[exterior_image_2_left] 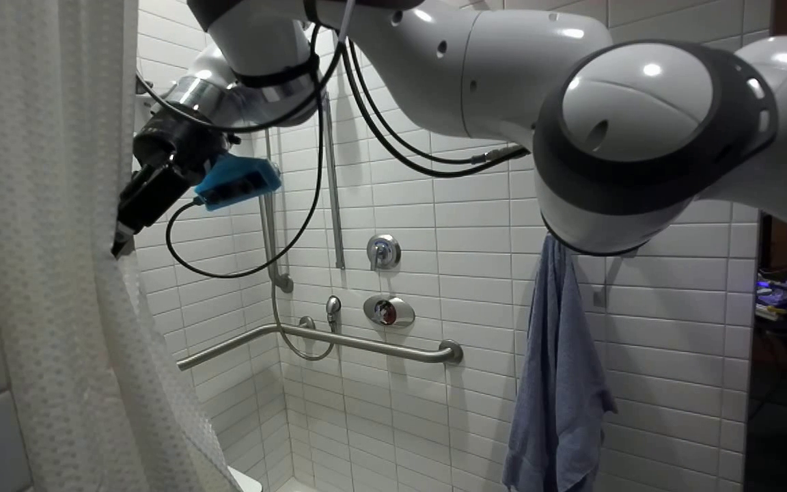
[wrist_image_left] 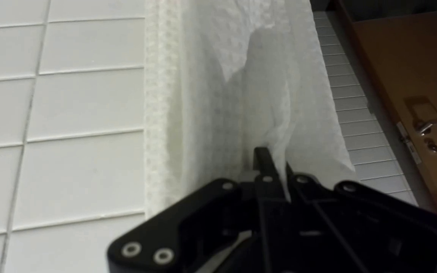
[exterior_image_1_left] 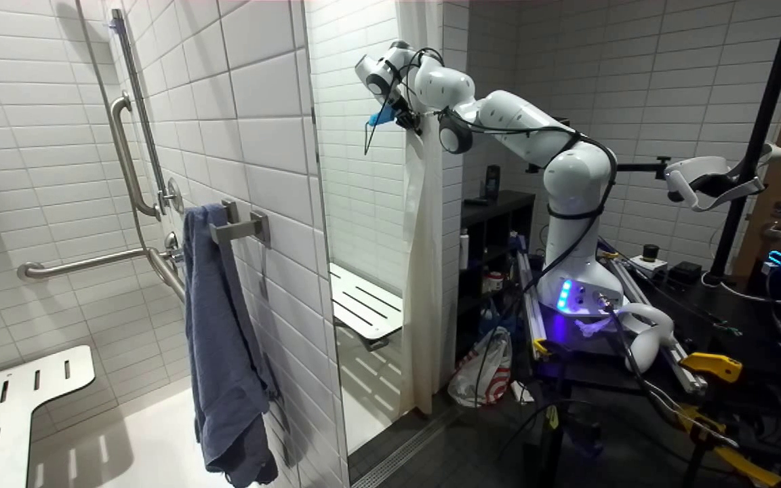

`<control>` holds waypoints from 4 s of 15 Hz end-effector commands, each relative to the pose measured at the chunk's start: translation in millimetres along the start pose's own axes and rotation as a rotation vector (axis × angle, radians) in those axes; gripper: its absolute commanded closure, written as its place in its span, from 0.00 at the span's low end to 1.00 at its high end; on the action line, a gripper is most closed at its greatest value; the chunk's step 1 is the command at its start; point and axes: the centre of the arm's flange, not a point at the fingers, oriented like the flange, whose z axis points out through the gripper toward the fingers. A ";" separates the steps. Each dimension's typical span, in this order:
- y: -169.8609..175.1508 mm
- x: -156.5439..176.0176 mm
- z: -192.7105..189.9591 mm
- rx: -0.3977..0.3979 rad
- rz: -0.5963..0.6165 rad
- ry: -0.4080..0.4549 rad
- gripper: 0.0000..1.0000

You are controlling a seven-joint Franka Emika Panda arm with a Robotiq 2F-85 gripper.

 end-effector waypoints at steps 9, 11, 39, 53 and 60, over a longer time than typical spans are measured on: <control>0.1 0.3 0.9 0.002 -0.008 0.001 0.98; 0.1 0.4 1.0 0.002 -0.008 0.001 0.98; -5.5 16.3 23.0 -0.020 -0.088 0.011 1.00; 42.3 29.6 32.4 0.039 -0.239 0.010 1.00; -70.0 29.9 65.1 0.055 -0.300 0.005 1.00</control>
